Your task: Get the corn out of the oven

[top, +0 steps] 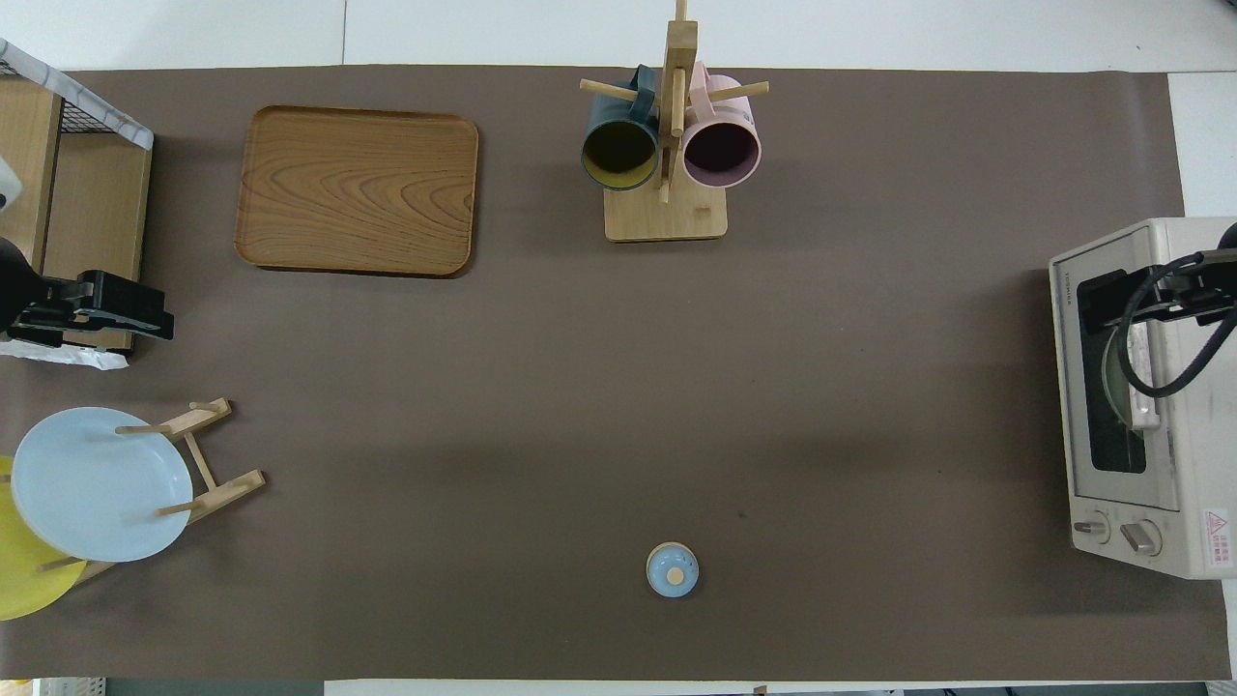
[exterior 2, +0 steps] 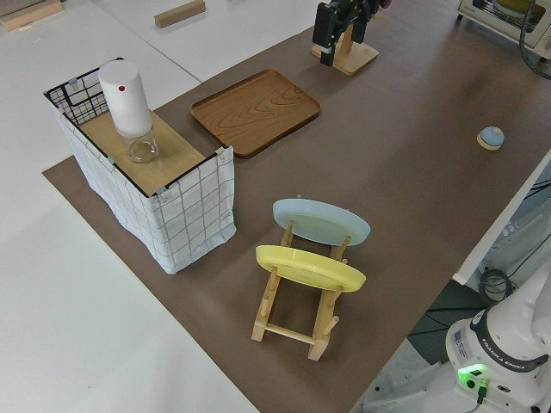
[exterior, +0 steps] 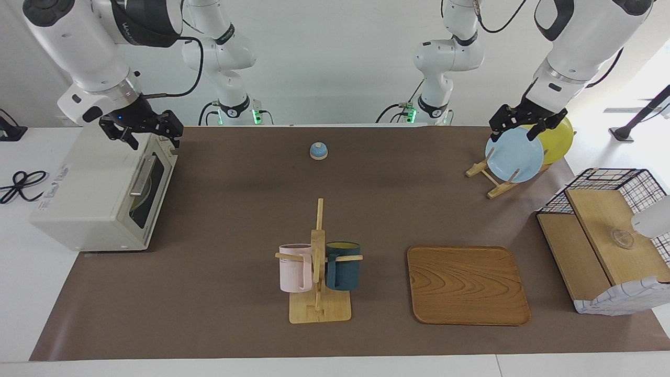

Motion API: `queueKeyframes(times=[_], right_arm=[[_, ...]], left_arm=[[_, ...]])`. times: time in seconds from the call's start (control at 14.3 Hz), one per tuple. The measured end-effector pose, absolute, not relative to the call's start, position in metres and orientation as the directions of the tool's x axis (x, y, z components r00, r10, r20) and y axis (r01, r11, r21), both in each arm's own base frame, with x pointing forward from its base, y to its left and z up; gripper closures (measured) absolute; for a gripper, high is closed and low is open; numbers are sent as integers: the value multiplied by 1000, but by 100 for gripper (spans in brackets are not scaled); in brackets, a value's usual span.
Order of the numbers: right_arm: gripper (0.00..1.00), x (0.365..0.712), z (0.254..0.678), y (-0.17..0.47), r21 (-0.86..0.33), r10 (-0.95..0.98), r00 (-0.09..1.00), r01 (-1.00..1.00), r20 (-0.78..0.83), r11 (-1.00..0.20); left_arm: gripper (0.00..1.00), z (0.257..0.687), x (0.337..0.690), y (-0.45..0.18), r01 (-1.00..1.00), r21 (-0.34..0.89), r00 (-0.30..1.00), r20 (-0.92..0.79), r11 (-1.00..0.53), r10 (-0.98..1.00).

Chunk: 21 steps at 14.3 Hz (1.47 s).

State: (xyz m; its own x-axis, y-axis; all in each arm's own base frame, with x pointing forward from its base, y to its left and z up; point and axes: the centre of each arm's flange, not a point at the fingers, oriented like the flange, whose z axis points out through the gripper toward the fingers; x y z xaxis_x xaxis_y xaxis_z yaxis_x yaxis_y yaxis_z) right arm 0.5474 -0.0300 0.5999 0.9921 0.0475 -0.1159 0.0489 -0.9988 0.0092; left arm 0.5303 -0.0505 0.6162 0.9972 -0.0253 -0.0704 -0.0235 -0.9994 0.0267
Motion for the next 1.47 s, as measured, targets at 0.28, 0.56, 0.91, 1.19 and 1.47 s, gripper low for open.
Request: queueKeyframes(times=[0.28, 0.56, 0.91, 1.19, 1.47], right_arm=[[0, 547, 598, -36, 9, 37, 992, 39, -120, -999], [0, 546, 597, -48, 9, 15, 992, 16, -121, -1000], [28, 549, 580, -58, 11, -1, 996, 0, -92, -1000], [71, 538, 532, -86, 14, -27, 999, -26, -31, -1000], [99, 526, 500, -109, 87, -27, 998, -22, -55, -996]], left_arm=[[0, 616, 530, -50, -23, 27, 997, -70, -999, -25], [0, 616, 530, -50, -23, 27, 997, -70, -999, -25], [0, 616, 530, -50, -23, 27, 997, -70, -999, -25], [0, 616, 530, -50, -23, 27, 997, -70, -999, -25], [0, 616, 530, -51, -24, 27, 997, -70, -999, -26]])
